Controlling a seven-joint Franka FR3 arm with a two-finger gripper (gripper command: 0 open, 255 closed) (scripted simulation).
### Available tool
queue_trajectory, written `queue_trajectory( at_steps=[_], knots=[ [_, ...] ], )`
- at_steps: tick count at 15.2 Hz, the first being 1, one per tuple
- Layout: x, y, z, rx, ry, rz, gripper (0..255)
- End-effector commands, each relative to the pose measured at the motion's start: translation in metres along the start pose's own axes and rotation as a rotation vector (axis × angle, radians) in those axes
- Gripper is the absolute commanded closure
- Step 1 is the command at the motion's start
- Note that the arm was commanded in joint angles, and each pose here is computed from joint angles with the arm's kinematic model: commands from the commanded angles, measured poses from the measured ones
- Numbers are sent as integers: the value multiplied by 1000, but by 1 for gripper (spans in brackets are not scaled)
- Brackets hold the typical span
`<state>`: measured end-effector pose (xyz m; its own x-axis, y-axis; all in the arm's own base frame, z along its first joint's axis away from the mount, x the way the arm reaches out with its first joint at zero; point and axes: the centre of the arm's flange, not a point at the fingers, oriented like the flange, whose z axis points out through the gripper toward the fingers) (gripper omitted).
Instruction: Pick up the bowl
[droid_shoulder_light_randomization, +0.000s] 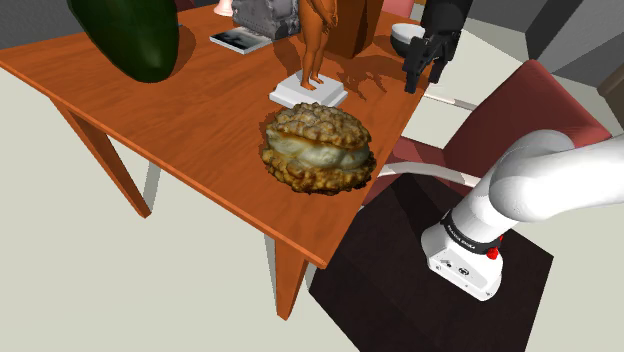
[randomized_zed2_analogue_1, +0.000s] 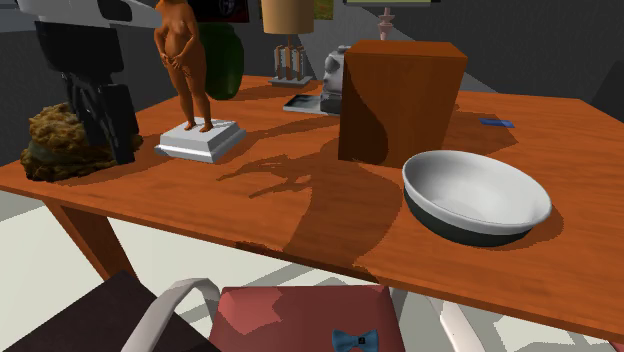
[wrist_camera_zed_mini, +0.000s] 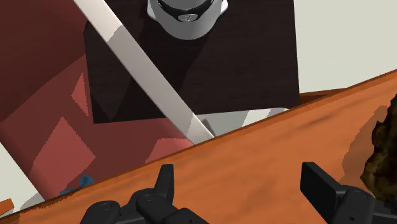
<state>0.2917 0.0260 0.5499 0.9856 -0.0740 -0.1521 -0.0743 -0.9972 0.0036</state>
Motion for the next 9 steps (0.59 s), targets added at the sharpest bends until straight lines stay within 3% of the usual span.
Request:
queue_trajectory(
  at_steps=[1,9],
  knots=[
    [0,0,0,0,0,0,0],
    [68,83,-18,25,-1,6,0]
  ],
)
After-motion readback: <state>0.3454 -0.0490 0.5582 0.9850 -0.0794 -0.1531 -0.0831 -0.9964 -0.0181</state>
